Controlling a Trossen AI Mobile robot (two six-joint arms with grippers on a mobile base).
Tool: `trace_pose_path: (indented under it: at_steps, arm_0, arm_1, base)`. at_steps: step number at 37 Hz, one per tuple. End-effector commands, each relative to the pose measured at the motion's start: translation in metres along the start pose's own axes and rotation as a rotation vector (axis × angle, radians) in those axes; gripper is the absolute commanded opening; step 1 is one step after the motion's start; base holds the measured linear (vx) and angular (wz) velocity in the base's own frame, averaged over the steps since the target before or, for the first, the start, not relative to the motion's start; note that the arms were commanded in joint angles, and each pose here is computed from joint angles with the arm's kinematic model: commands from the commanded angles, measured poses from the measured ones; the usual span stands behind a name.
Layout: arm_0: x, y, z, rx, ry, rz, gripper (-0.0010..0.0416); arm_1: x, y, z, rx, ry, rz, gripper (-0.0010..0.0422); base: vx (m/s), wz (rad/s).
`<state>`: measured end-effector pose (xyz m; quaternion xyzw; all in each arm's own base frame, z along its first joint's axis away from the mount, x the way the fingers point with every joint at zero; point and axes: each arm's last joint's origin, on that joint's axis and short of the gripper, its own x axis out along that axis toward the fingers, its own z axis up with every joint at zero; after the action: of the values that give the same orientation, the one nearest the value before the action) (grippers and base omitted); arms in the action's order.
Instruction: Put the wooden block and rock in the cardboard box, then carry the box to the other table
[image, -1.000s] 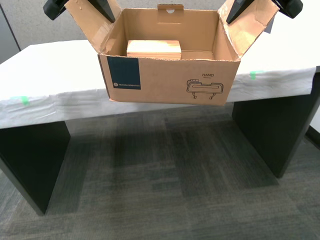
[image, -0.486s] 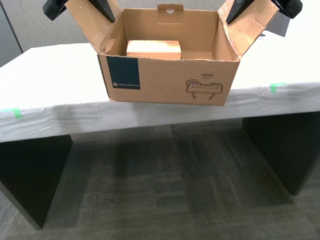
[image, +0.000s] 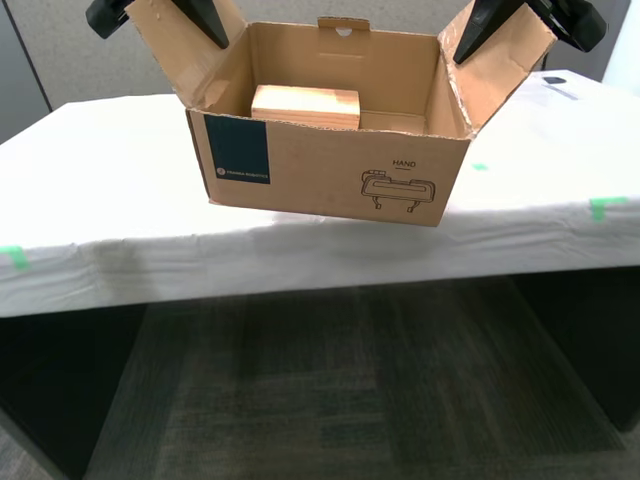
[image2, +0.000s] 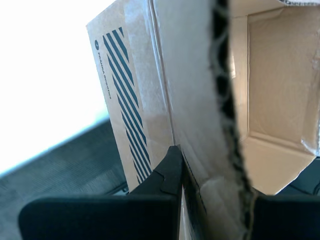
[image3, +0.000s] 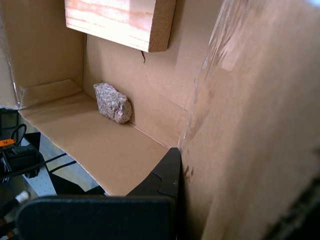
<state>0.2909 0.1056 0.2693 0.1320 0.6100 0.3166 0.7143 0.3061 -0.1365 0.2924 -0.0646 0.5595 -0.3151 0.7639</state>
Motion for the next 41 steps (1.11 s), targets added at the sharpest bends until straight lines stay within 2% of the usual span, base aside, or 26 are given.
trace_pose_path:
  at_steps: [1, 4, 8, 13, 20, 24, 33, 41]
  arm_0:
    - [0.0, 0.001, 0.0, -0.009, 0.0, 0.019, -0.0001]
    - [0.0, 0.001, 0.0, -0.002, -0.002, 0.019, -0.0001]
    - [0.001, 0.001, 0.001, 0.037, -0.008, 0.02, -0.0001]
    - [0.001, 0.0, 0.003, 0.046, -0.029, 0.018, -0.0001]
    - [0.009, -0.007, 0.009, 0.07, -0.047, -0.057, -0.0001]
    - [0.015, -0.01, 0.012, 0.075, -0.041, -0.056, -0.0001]
    - [0.019, -0.013, 0.019, 0.071, -0.072, -0.052, -0.0001]
    - [0.018, -0.012, 0.022, 0.075, -0.097, -0.046, -0.0001]
  arm_1:
    - [0.002, 0.0, -0.002, 0.04, 0.006, -0.013, -0.0001]
    - [0.007, 0.003, -0.005, 0.05, 0.021, -0.012, -0.0001]
    - [0.02, 0.01, -0.013, 0.041, 0.037, -0.012, -0.0001]
    - [0.029, 0.016, -0.02, 0.031, 0.055, -0.01, -0.0001]
    - [0.029, 0.016, -0.019, 0.02, 0.046, -0.01, -0.0001]
    - [0.029, 0.015, -0.016, -0.021, 0.015, -0.012, -0.0001]
    - [0.026, 0.013, -0.006, -0.026, -0.057, -0.021, -0.0001]
    - [0.026, 0.013, -0.005, -0.04, -0.065, -0.023, -0.0001]
  base:
    - [0.177, 0.021]
    - [0.176, 0.017]
    - [0.174, 0.012]
    - [0.17, 0.001]
    - [0.188, -0.001]
    - [0.181, -0.004]
    - [0.172, -0.004]
    - [0.156, 0.015]
